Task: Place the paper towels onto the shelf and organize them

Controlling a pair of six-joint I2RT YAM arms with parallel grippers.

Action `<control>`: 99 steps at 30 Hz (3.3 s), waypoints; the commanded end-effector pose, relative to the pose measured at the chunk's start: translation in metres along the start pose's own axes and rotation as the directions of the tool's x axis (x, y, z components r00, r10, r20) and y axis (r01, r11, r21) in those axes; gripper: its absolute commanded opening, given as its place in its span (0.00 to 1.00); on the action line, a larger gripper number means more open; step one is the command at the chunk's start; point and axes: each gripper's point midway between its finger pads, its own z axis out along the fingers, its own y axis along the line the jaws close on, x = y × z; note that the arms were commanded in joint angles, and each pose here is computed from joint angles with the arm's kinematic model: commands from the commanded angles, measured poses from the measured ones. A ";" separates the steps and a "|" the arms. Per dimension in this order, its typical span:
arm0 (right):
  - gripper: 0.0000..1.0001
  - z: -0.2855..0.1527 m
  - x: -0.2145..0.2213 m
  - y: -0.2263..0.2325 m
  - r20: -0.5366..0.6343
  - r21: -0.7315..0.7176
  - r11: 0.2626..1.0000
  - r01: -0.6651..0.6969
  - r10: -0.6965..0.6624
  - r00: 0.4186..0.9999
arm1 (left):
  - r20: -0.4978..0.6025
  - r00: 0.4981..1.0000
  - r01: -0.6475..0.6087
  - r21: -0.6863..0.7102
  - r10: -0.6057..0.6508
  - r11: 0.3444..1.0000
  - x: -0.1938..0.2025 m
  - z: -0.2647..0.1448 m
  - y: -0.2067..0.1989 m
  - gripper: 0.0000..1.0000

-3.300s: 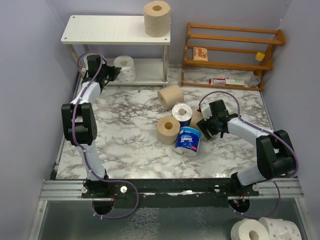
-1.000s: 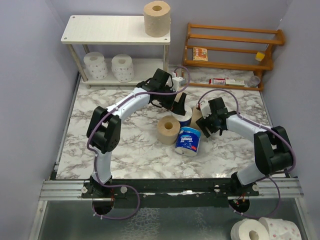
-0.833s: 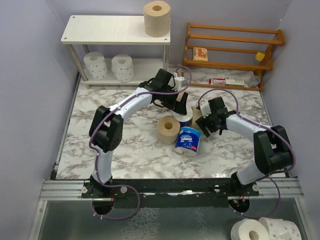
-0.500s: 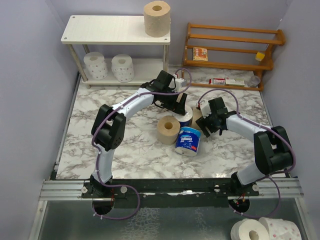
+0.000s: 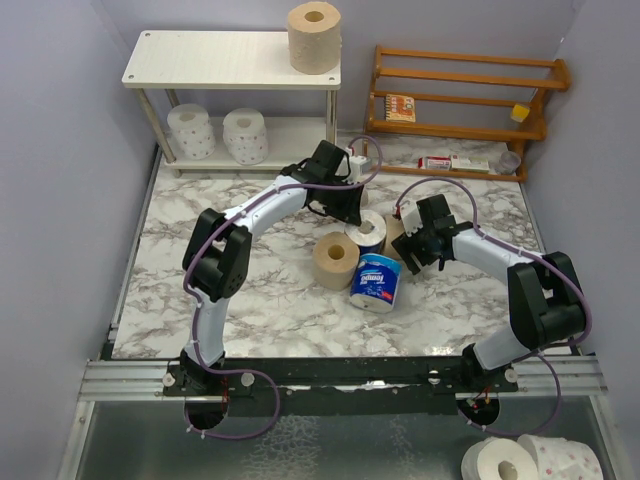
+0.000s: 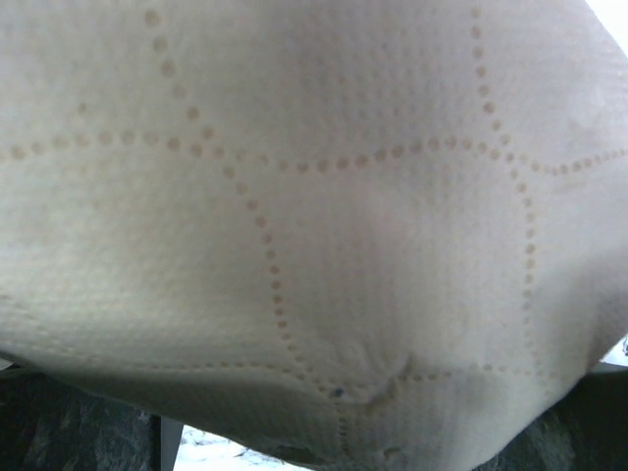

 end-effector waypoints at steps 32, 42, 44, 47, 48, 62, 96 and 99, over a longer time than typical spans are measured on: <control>0.75 0.020 0.074 0.020 -0.251 -0.058 0.998 0.029 -0.042 0.967 | -0.180 0.967 0.242 0.445 -0.179 0.862 0.034 -0.006 -0.073 0.48; 0.75 0.019 0.073 0.020 -0.246 -0.060 0.998 0.029 -0.043 0.968 | -0.167 0.984 0.127 0.403 -0.064 0.906 0.034 -0.003 -0.064 0.51; 0.75 0.019 0.072 0.021 -0.245 -0.061 0.998 0.029 -0.043 0.969 | -0.159 0.987 0.093 0.392 -0.032 0.915 0.033 -0.005 -0.065 0.59; 0.75 0.019 0.073 0.021 -0.246 -0.062 0.998 0.029 -0.043 0.968 | -0.137 0.990 0.034 0.385 0.020 0.922 0.029 -0.007 -0.067 0.64; 0.75 0.019 0.072 0.020 -0.245 -0.060 0.998 0.030 -0.043 0.969 | -0.134 0.991 0.021 0.382 0.032 0.924 0.028 -0.007 -0.068 0.64; 0.75 0.019 0.072 0.021 -0.241 -0.065 0.997 0.028 -0.043 0.970 | -0.243 0.920 -0.236 0.284 0.308 0.929 0.062 0.001 -0.082 0.65; 0.75 0.018 0.071 0.020 -0.238 -0.058 0.998 0.029 -0.042 0.970 | 0.081 0.986 -0.155 0.147 0.144 0.977 -0.079 -0.072 -0.078 0.00; 0.75 0.018 0.072 0.021 -0.240 -0.061 0.998 0.031 -0.044 0.970 | 0.161 0.975 -0.150 -0.015 0.151 0.989 -0.102 -0.102 -0.055 0.00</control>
